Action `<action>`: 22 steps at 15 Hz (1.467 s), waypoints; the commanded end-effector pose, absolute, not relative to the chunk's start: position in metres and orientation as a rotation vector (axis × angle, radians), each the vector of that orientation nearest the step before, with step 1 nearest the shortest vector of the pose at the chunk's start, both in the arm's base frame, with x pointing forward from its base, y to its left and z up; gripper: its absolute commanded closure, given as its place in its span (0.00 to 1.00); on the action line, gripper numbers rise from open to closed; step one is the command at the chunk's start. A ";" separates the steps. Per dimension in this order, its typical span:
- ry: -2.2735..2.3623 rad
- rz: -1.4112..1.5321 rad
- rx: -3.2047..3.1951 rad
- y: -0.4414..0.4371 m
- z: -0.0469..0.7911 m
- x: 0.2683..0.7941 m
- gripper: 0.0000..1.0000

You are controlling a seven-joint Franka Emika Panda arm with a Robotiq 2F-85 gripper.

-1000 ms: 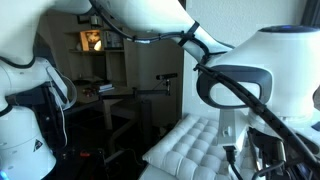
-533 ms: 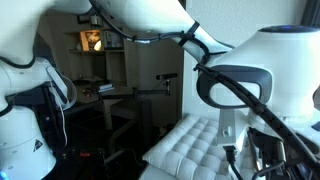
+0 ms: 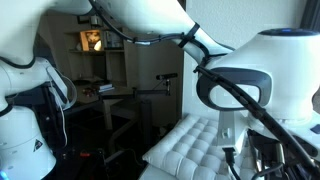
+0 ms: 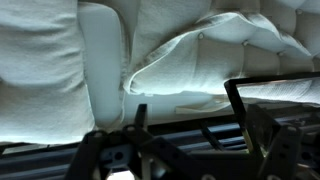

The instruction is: Open the slot in the window screen

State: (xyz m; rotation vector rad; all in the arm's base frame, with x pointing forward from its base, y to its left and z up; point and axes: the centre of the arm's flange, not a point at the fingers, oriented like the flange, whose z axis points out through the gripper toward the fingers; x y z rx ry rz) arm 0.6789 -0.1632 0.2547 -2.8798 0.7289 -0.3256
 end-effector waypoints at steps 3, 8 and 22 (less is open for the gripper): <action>0.739 -0.316 -2.886 -0.165 0.255 0.683 0.00; 0.704 -0.394 -2.908 -0.170 0.250 0.688 0.00; 0.710 -0.661 -2.921 -0.172 0.231 0.698 0.00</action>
